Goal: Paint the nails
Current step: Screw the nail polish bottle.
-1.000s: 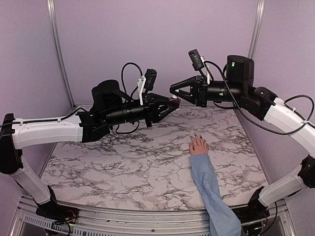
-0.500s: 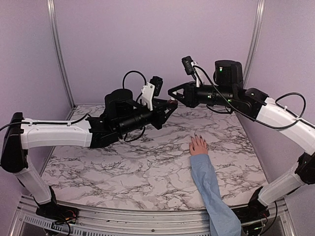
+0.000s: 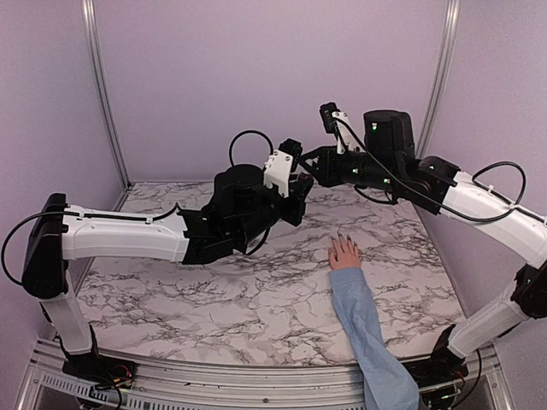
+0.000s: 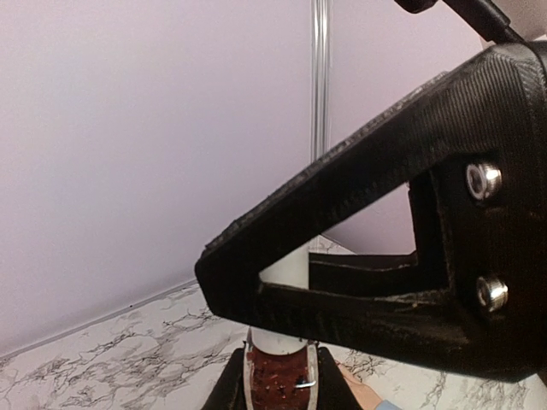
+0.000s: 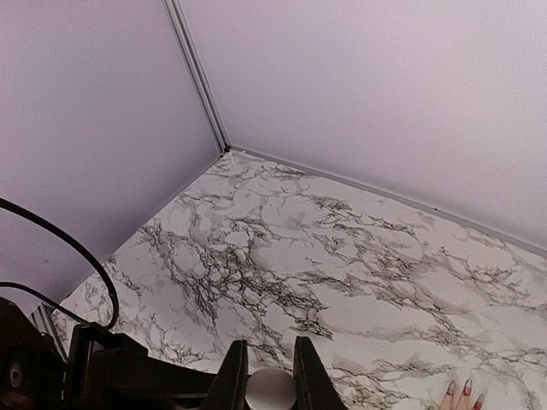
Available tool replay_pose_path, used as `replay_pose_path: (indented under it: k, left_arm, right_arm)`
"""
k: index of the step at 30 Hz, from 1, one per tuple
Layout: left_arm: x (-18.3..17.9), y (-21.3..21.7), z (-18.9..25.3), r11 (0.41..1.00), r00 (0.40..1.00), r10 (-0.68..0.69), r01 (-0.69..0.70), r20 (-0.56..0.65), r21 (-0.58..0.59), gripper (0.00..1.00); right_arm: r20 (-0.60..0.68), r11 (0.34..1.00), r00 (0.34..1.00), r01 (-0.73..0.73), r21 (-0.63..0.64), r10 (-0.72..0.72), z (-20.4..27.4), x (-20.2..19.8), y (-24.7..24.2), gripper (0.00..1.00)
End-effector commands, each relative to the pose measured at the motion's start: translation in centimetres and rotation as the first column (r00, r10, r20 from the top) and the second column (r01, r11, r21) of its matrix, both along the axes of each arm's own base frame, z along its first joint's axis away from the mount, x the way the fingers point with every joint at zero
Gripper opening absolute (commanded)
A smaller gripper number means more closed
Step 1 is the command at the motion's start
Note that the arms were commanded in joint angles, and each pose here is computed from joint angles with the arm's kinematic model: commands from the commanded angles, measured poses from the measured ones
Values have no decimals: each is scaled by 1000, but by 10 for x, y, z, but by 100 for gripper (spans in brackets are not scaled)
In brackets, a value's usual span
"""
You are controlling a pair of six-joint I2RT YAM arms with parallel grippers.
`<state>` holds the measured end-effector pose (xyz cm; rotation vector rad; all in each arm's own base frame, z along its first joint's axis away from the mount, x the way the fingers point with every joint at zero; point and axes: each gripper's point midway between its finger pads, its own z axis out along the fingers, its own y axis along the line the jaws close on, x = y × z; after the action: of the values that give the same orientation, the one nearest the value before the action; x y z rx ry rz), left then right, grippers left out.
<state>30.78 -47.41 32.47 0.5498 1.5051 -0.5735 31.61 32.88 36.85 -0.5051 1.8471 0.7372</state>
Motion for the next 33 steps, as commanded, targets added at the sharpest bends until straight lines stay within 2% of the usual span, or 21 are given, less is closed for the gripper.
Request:
replay_pose_path:
  k: [1,5,6,7,10,12,19,24,28,33]
  left_arm:
    - [-4,3,25,999,998,25,-23,49,-37,0]
    - [-17,7,25,997,995,-70,71,70,-12,0]
    - [-20,7,25,995,993,-94,95,70,-11,0]
    - [-21,9,25,994,993,-103,104,66,-15,0]
    - [-24,14,27,992,990,-124,126,61,-26,0]
    - [-27,16,30,989,988,-144,146,61,-33,0]
    - [-50,18,41,944,944,-322,326,68,-57,0]
    - [-74,23,55,854,862,-504,507,61,-118,0]
    - [-102,23,65,743,753,-653,657,82,-127,0]
    - [-131,22,72,608,621,-779,781,81,-142,0]
  right_arm:
    - [-9,999,999,-42,26,42,7,-13,14,0]
    - [21,997,998,-61,40,60,16,-17,10,0]
    - [31,997,997,-71,44,69,19,-18,9,3]
    - [41,996,996,-77,48,75,22,-19,8,8]
    - [76,991,991,-117,65,112,34,-25,5,35]
    - [95,987,987,-138,83,130,43,-28,2,43]
    - [171,941,940,-316,120,294,69,-51,-4,50]
    - [220,871,863,-483,89,455,77,-79,-2,51]
    - [262,772,759,-631,75,596,86,-110,2,51]
    - [296,664,657,-742,91,693,93,-136,4,50]
